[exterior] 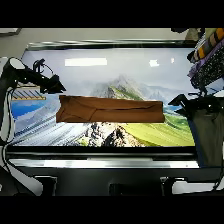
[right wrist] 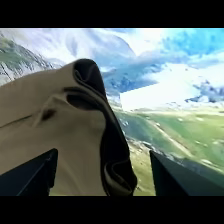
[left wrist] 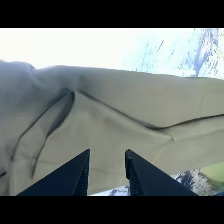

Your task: Fold the clothes and pants, and hang the long-sleeved shirts on hangers.

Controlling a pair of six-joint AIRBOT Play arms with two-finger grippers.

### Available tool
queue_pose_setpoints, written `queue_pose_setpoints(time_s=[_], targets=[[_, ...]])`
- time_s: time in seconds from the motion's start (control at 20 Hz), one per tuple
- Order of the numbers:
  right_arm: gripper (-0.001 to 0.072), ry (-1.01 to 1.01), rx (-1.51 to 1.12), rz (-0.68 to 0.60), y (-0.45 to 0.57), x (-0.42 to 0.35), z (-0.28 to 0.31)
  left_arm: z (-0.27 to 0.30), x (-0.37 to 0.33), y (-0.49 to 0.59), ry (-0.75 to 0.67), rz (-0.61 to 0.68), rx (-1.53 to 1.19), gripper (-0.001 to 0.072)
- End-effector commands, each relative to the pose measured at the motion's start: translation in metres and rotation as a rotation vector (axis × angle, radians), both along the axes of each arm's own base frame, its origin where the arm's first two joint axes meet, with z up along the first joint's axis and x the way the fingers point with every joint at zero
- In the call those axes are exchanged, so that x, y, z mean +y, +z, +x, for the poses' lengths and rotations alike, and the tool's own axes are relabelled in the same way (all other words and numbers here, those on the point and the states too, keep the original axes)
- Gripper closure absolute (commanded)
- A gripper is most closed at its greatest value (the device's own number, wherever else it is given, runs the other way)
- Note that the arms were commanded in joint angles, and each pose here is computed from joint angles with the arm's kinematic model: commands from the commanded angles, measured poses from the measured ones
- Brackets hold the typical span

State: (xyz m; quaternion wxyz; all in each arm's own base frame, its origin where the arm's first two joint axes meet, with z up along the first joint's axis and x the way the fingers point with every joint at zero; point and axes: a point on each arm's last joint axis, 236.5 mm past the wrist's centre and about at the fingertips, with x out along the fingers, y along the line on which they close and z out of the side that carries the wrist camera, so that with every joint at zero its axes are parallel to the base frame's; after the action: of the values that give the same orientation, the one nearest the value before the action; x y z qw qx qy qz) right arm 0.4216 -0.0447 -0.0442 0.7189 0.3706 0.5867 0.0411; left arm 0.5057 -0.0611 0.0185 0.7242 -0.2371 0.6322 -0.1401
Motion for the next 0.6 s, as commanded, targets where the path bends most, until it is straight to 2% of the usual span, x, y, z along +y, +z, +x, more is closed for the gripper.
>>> queue_pose_setpoints(time_s=[0.0,0.35,0.55], targets=[[0.0062,0.059,0.014,0.103,-0.015,0.013,-0.003,-0.002,0.008,0.021,0.000,0.046,-0.016,0.0434],[0.0065,0.072,0.006,0.123,-0.038,0.014,0.003,-0.003,0.008,0.028,0.010,0.049,-0.024,0.0434],[0.0081,0.127,0.038,0.110,-0.055,0.040,-0.004,-0.003,0.009,0.028,0.011,0.051,-0.023,0.0434]])
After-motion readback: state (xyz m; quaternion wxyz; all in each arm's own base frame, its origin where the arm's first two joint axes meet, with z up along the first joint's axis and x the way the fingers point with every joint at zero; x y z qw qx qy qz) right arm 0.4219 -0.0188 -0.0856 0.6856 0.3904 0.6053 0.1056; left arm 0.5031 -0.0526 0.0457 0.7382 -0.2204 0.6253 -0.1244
